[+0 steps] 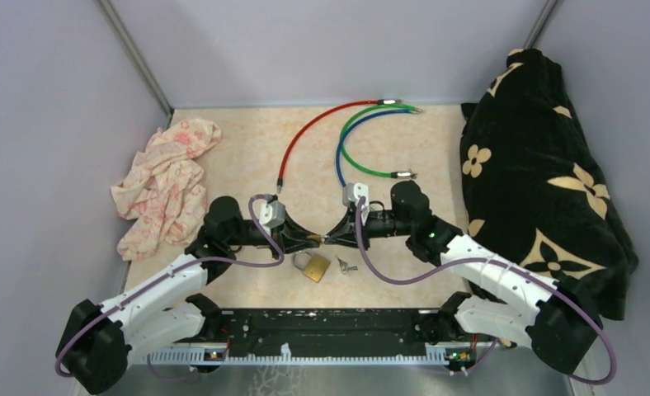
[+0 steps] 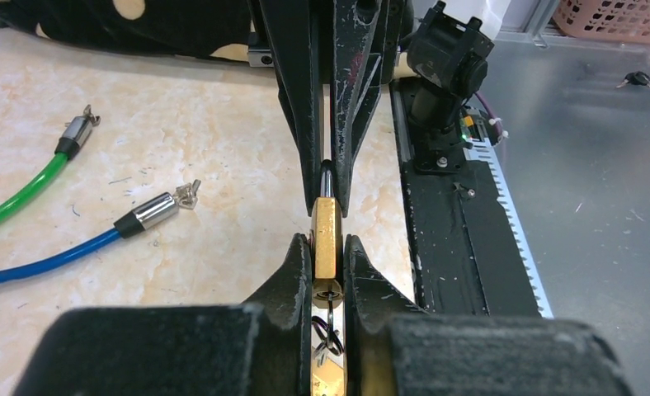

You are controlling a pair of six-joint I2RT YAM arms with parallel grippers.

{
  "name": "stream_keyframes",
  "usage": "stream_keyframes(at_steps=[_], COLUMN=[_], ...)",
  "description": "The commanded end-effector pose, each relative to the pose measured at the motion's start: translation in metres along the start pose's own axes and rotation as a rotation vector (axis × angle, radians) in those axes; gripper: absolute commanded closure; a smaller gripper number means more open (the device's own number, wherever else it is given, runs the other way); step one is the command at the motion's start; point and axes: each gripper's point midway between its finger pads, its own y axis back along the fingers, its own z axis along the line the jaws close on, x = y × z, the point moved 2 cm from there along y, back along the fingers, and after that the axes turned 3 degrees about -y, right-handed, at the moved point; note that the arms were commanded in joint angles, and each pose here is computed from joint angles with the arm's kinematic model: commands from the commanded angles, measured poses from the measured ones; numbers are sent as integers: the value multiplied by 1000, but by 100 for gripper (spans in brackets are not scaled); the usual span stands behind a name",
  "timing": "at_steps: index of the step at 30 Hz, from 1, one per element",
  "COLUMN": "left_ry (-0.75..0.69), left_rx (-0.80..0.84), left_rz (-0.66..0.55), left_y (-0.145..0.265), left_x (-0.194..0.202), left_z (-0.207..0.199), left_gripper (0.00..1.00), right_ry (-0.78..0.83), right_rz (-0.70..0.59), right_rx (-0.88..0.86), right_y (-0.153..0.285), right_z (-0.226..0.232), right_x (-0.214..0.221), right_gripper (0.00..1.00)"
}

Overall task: Lock with the key
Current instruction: Lock the lock.

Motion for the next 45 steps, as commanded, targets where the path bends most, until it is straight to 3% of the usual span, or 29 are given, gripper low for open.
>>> stream_keyframes(at_steps=[1,2,3,4,5,9,11,15,21,25,30,32,35,38,45], left_ry=[-39,-41,-41,-43,-47,-54,-61,-98,-84,-54,-36,-29,-31,-28,-103], left_rx=[43,42,31,8,-21,-90,-110,-162,-98,-67,-64,-62,-60,-58,-130], left_rz=[-46,-47,-48,-46,-42,5,25,28,5,-1,-9,-19,-23,-20,74], left_y=[0,1,2,4,6,20,26,29,24,21,16,15,15,14,25], left_x=[-11,-10,-9,-8,-7,0,0,-7,-10,-8,-9,-11,-11,-10,7], left_z=[-9,-10,-10,-8,-6,5,11,23,18,14,15,15,15,14,21], left_gripper=[98,72,35,13,4,1,5,47,50,45,49,55,73,99,100], right_ry=[68,75,84,90,92,91,89,79,82,83,86,83,80,78,79], right_rz=[-73,-78,-87,-97,-99,-85,-77,-67,-76,-76,-83,-81,-79,-77,-44], right_rx=[31,46,57,71,79,83,76,60,57,56,50,49,48,47,115], right_y=[2,4,7,11,14,18,17,14,13,14,13,13,12,12,18], right_z=[-5,-7,-7,-9,-9,-8,-8,-8,-8,-8,-7,-8,-7,-7,-14], right_x=[-33,-34,-35,-37,-37,-38,-37,-35,-37,-37,-38,-38,-37,-36,-33], right_gripper=[100,100,100,100,100,100,100,100,100,100,100,100,100,100,100])
